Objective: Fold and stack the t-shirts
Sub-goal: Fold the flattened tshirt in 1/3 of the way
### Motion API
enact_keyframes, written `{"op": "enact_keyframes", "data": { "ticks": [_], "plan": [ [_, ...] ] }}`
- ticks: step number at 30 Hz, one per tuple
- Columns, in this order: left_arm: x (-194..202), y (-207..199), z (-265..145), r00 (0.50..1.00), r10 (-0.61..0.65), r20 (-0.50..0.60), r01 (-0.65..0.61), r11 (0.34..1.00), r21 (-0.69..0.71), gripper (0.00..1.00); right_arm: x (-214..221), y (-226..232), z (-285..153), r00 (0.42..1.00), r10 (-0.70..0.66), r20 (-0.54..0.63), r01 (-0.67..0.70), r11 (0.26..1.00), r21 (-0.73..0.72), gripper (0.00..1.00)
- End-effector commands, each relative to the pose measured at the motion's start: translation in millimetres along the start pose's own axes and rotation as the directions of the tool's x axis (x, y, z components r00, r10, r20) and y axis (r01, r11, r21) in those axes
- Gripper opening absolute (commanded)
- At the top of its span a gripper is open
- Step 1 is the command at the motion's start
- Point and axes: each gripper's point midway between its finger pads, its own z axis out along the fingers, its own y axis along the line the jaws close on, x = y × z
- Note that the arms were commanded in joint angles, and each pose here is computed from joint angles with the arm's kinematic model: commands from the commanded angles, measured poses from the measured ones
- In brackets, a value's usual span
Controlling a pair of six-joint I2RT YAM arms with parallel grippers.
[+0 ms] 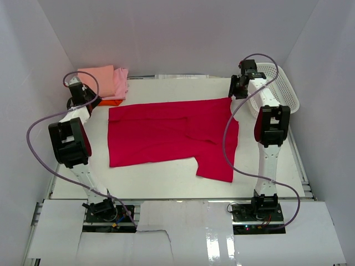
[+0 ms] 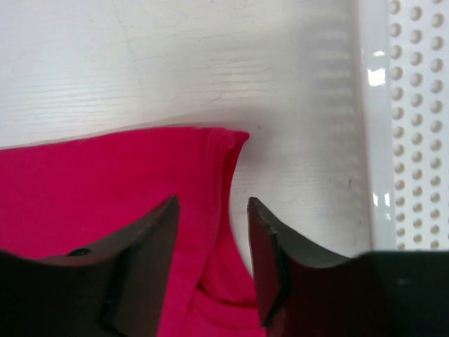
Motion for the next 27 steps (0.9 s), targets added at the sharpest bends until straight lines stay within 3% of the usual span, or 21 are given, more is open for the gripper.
{"op": "enact_keyframes", "data": {
  "ticks": [1, 3, 5, 8, 11, 13, 15, 18, 20, 27],
  "plan": [
    [-43.7, -16.5, -36.5, 0.996, -0.018, 0.087, 0.018, 1.0, 0.003, 0.41, -33.6, 13.0, -63.2, 0.995, -0.011, 0.097, 0.016, 0.999, -0.051, 0.51],
    [-42.6, -17.8, -53.7, 0.998, -0.027, 0.058, 0.028, 0.999, -0.017, 0.41, -36.0, 20.5, -88.6, 0.993, -0.009, 0.119, 0.018, 0.997, -0.079, 0.61],
    [-51.1, -26.5, -76.1, 0.997, -0.032, 0.067, 0.032, 0.999, -0.007, 0.41, -17.9, 22.8, -97.8, 0.996, 0.006, 0.085, 0.003, 0.995, -0.101, 0.65],
    [-51.1, -35.9, -121.4, 0.996, -0.064, 0.06, 0.064, 0.998, 0.004, 0.41, -2.3, 36.2, -150.0, 0.994, 0.022, 0.107, -0.006, 0.989, -0.149, 0.71],
    [-45.1, -51.8, -157.2, 0.992, -0.12, 0.045, 0.117, 0.991, 0.072, 0.41, 20.7, 51.4, -186.0, 0.992, 0.081, 0.092, -0.062, 0.978, -0.201, 0.71],
    [-39.7, -57.8, -176.4, 0.991, -0.13, -0.036, 0.13, 0.992, 0.004, 0.39, 33.3, 64.7, -201.9, 0.995, 0.072, 0.067, -0.056, 0.974, -0.218, 0.71],
    [1.7, -62.0, -180.7, 0.986, -0.081, -0.147, 0.071, 0.995, -0.073, 0.38, 54.1, 77.4, -222.5, 0.999, 0.034, 0.011, -0.031, 0.98, -0.198, 0.71],
    [25.1, -71.0, -210.3, 0.972, -0.156, -0.174, 0.156, 0.988, -0.011, 0.38, 79.9, 91.4, -245.7, 0.997, 0.061, -0.041, -0.069, 0.968, -0.241, 0.71],
    [61.5, -57.1, -212.1, 0.939, -0.232, -0.254, 0.224, 0.973, -0.061, 0.36, 98.5, 99.5, -260.3, 0.993, 0.098, -0.062, -0.112, 0.951, -0.29, 0.7],
    [62.8, -67.1, -237.6, 0.92, -0.302, -0.25, 0.3, 0.953, -0.047, 0.33, 128.2, 101.2, -294.5, 0.997, 0.056, -0.06, -0.074, 0.932, -0.356, 0.73]
  ]
}}
